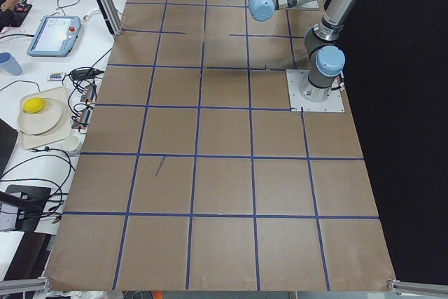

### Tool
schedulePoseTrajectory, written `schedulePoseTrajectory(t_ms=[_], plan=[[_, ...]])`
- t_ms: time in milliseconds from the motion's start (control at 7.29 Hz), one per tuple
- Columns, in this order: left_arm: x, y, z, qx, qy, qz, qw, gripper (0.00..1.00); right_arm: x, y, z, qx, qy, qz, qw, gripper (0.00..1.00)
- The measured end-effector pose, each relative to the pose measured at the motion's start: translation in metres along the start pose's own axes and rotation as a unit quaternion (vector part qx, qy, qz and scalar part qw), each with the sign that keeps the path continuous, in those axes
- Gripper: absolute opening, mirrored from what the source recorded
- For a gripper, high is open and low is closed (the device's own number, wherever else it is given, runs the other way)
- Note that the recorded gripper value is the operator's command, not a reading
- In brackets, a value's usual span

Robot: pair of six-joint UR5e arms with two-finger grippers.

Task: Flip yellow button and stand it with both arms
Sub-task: 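Lift the yellow button with the left gripper and carry it toward the right gripper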

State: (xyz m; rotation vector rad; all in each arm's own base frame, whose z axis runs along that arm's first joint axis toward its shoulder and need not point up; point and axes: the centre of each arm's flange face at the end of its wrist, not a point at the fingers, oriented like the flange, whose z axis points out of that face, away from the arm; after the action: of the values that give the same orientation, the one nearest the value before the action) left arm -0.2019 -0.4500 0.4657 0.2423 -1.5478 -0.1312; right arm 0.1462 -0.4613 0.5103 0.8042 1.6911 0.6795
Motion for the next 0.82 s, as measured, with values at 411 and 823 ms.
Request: schedulePoseTrajectory(t_ms=[411,823], plan=[[0.0015,-0.001,0.0,0.0,0.004,0.0,1.0,0.02,-0.0025,0.0018,0.0071,0.001,0.006,-0.013,0.9999,0.96],[0.0015,-0.0044,-0.0001,-0.001,0.006,-0.001,1.0,0.02,-0.0053,0.0022,0.011,0.003,0.009,-0.026,0.9996,0.68]])
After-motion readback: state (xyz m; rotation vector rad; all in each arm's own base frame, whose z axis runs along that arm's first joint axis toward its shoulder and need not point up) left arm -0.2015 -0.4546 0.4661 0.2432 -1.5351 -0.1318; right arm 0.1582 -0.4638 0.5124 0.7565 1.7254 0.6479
